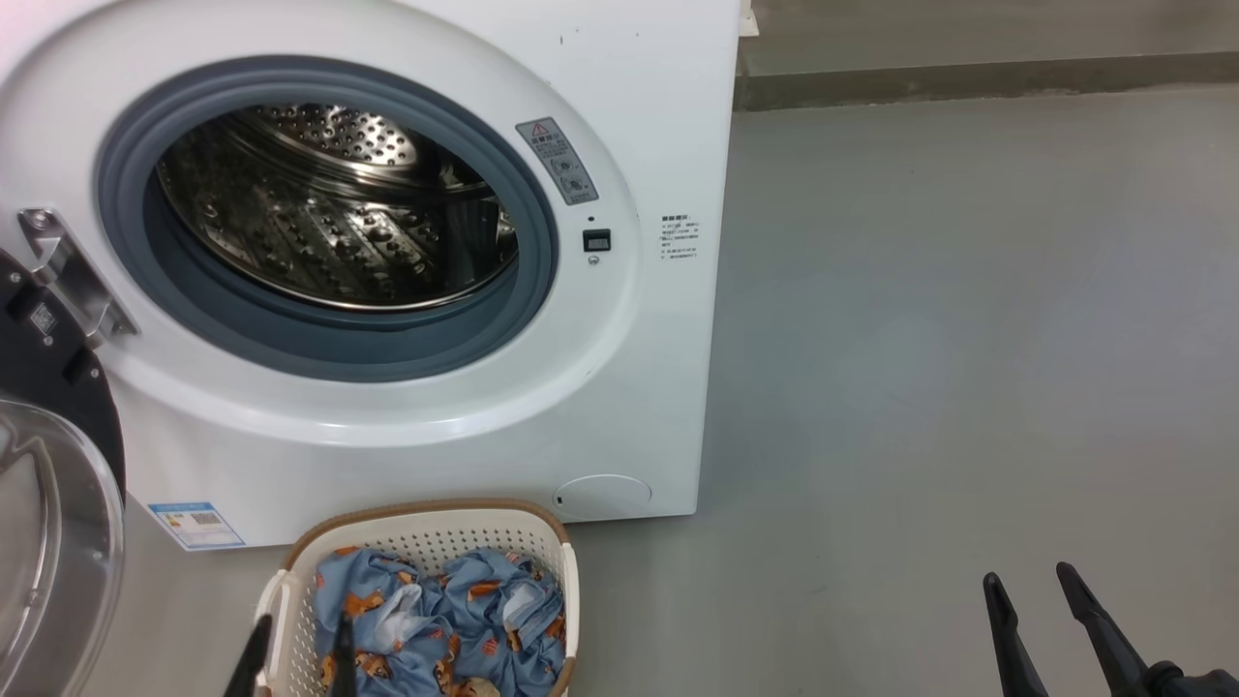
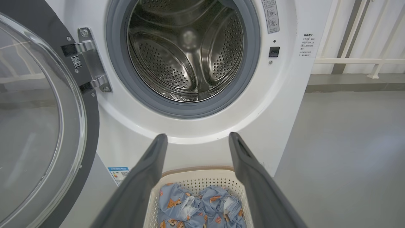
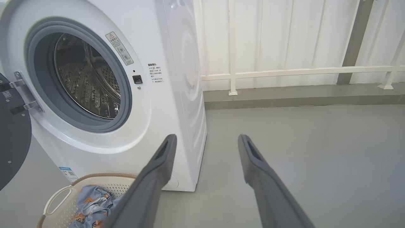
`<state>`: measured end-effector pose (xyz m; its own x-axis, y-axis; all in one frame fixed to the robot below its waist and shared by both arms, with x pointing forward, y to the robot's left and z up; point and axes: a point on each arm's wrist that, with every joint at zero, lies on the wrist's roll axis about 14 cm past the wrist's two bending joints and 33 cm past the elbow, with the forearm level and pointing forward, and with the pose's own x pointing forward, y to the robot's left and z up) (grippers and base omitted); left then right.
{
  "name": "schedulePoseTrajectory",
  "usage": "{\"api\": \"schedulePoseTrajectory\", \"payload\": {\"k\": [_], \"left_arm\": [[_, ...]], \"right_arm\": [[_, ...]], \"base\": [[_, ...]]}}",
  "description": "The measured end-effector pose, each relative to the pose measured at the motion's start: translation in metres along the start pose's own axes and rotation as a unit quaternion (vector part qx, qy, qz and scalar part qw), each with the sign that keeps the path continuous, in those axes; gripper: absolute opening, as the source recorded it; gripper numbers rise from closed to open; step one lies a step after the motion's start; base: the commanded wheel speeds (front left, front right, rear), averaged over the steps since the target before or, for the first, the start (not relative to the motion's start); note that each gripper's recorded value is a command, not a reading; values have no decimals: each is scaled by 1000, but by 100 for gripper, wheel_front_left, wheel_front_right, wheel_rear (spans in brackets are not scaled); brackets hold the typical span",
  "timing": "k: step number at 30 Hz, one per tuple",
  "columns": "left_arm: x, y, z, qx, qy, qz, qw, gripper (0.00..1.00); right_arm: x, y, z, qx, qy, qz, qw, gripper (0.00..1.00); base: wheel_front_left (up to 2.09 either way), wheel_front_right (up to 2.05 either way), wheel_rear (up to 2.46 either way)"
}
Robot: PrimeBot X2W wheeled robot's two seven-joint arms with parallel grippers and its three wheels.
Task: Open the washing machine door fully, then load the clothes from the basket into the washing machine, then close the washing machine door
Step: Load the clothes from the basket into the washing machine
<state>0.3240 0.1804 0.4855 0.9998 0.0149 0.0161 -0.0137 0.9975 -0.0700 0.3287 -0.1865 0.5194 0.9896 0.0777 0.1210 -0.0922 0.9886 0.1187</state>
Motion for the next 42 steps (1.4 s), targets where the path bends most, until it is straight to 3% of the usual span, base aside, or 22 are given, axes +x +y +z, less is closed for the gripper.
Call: {"api": "schedulePoseTrajectory", "payload": {"k": [8,15,32,42], "left_arm": [[10,-10,-42,-9,73,-23,997,100],[38,-32,-88,-28,166,-65,984,100],[113,-82,-190,-57,340,-126,930,100],[135,-85,-260,-76,424,-112,896,100]], "right_arm": [[2,-1,-7,4,12,0,1000,100],[14,-6,-16,2,26,-2,1000,100],[78,-32,-48,5,42,-24,999,100],[102,-51,-86,1,71,-48,996,100]], "base": [[0,0,0],[0,0,0],[0,0,0],[0,0,0]]}}
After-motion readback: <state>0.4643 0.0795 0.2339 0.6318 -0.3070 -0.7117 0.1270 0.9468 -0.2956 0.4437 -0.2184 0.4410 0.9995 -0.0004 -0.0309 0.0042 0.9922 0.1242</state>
